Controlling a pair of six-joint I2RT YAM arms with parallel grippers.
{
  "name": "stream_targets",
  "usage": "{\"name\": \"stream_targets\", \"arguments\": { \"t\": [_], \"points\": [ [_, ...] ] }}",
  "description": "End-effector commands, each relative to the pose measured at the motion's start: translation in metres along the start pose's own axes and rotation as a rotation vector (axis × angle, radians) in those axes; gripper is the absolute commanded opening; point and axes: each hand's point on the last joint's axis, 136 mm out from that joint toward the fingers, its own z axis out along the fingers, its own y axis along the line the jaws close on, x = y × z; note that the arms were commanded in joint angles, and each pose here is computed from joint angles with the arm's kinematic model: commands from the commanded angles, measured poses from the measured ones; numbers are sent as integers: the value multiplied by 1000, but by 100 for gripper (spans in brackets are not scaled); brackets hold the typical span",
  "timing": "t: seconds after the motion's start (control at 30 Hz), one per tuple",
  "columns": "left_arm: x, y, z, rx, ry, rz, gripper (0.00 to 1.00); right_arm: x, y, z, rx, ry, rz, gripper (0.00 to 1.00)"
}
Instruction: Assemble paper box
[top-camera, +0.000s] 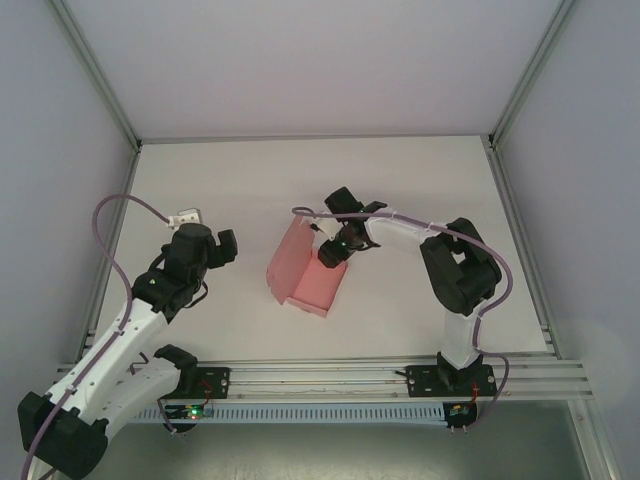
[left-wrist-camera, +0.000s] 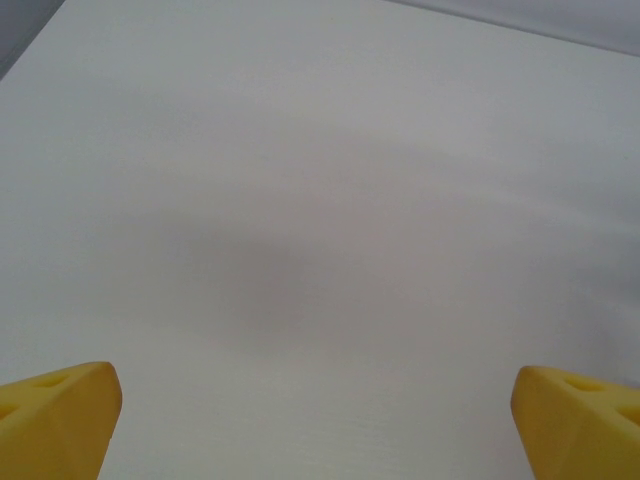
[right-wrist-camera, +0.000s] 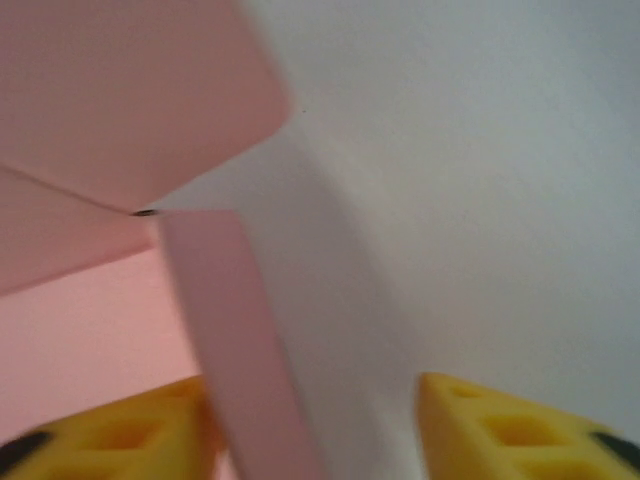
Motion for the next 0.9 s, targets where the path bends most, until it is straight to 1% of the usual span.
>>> {"name": "stream_targets", "arguments": {
  "t": [0.0,0.07,0.13,0.23,0.3,0.37,0.4,0.43,0.5,0.53,0.57,0.67,0.77,0.8,0.87],
  "points": [
    [-5,7,3,-35,-20,-23,100,-7,-3,-6,82,-15,15,27],
    [-7,5,4,-31,-21,-27,100,-10,-3,-13,110,-44,34,17],
    [-10,3,4,-24,-30,-37,100,-14,-6,-22,164,-88,83,12],
    [-14,-1,4,-4,-45,-49,100,-11,-20,-38,284,-149,277,2],
    [-17,-5,4,14,-57,-61,100,-3,-28,-45,352,-199,442,0],
    [-19,-8,4,28,-67,-67,100,4,-23,-42,342,-244,554,0],
    [-21,-9,4,34,-73,-66,100,8,-19,-38,339,-250,574,0],
    [-21,-10,5,39,-75,-63,100,15,-17,-36,365,-238,595,0],
    [-23,-13,4,52,-73,-59,100,28,-21,-38,474,-224,646,0],
    [-24,-16,5,63,-72,-52,100,30,-19,-37,497,-223,658,0],
    [-25,-18,6,72,-70,-50,100,29,-16,-35,502,-230,672,0],
    [-25,-26,10,100,-53,-28,100,21,4,-26,451,-245,675,0],
    [-20,-32,17,116,-26,0,100,24,16,-26,444,-262,695,1],
    [-18,-34,19,122,-16,8,100,25,20,-26,430,-266,697,5],
    [-14,-39,21,150,5,38,100,29,24,-29,423,-277,707,23]
  ]
}}
